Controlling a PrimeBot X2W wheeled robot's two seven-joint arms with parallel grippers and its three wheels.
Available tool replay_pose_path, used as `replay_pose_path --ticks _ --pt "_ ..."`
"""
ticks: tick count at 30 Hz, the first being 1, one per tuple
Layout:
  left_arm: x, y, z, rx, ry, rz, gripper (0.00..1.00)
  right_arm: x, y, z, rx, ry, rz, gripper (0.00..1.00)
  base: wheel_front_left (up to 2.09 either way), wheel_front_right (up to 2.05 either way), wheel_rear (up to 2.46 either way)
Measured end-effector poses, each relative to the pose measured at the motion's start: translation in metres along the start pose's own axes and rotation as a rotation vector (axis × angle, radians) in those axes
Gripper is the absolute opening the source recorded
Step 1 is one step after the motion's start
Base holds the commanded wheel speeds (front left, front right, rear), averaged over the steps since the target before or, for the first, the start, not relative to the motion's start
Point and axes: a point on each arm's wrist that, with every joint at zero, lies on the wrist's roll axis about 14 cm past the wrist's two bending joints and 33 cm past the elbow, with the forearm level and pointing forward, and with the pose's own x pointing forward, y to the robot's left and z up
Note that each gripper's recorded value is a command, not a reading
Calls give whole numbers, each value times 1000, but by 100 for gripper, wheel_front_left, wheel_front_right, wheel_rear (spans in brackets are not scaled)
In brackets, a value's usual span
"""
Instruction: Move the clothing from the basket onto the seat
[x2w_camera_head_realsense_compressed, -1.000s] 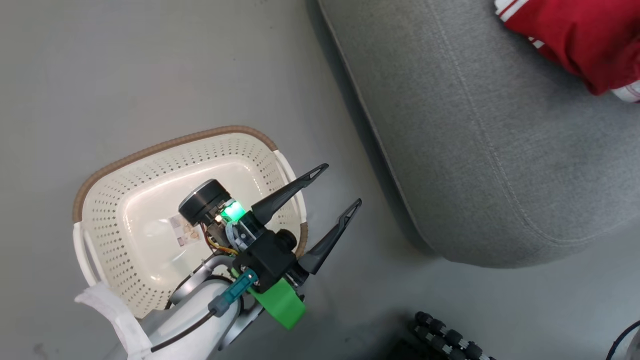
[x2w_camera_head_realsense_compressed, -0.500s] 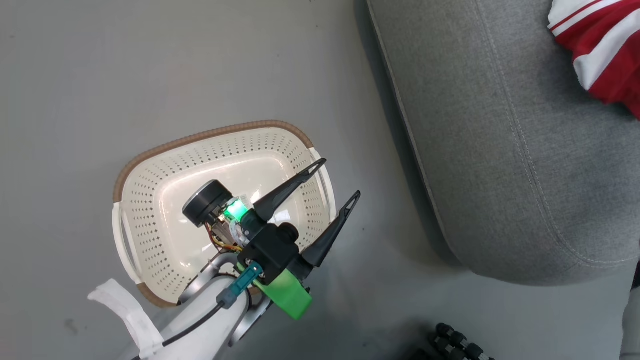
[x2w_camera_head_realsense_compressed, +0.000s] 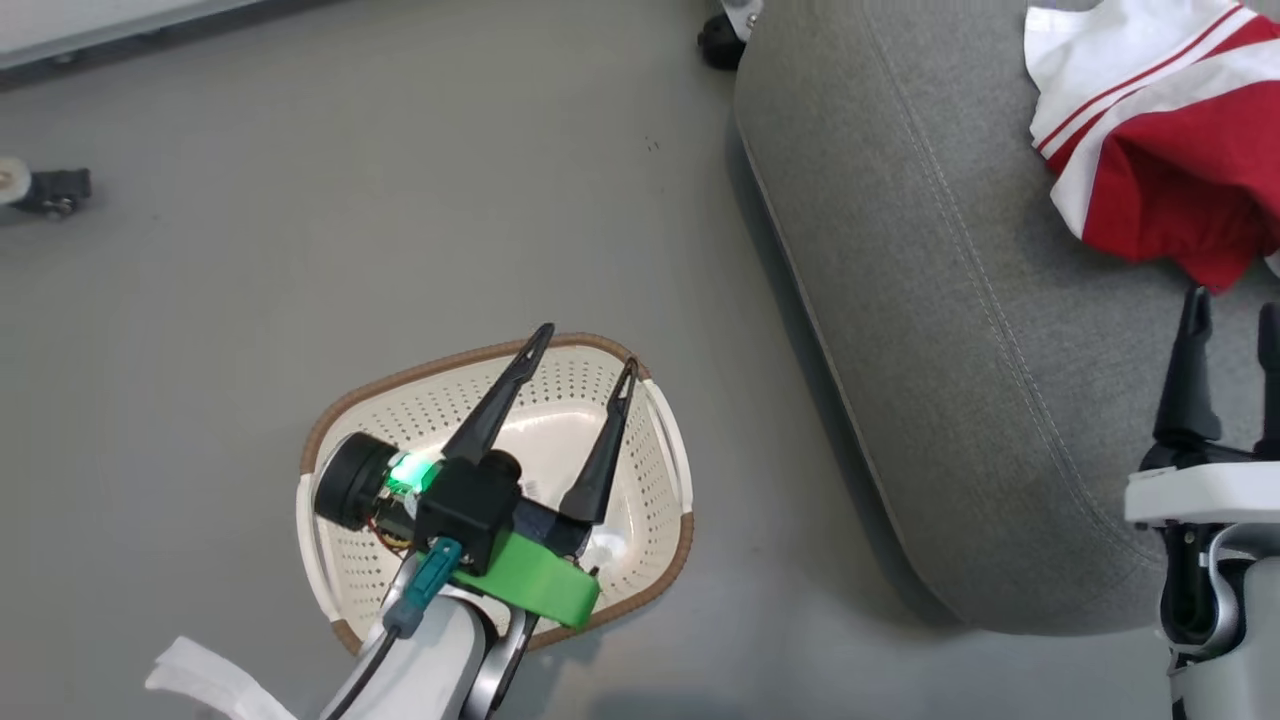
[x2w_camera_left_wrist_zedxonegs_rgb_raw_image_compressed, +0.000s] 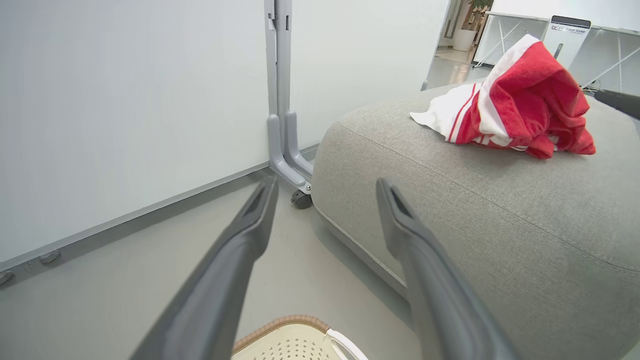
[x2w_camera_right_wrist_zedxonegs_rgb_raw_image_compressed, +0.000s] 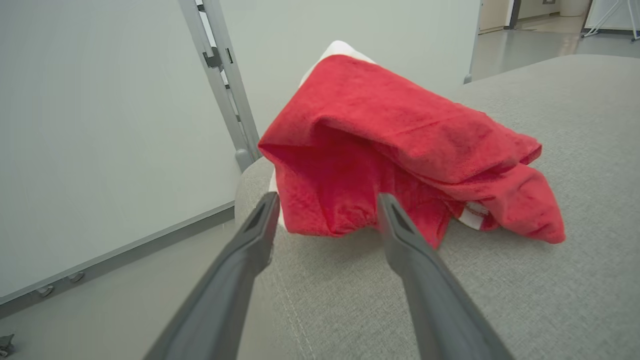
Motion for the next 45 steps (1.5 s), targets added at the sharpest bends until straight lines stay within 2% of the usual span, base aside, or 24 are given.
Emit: replay_pose_path --ticks 13,18,24,29,35,45 --pt "-79 65 46 15 -85 371 100 -26 112 -6 65 28 337 100 0 0 0" --pt "-122 77 66 20 -140 483 100 -45 144 -2 81 28 447 100 0 0 0" --pt "-170 82 89 79 -197 585 100 -70 175 15 90 -9 564 100 0 0 0" --pt "-198 76 95 123 -212 618 100 -89 184 25 90 -35 616 100 0 0 0" --pt "-225 72 97 144 -222 654 100 -110 177 27 83 -34 626 100 0 0 0" --pt "-223 62 96 155 -222 619 100 -123 161 25 81 -29 598 100 0 0 0"
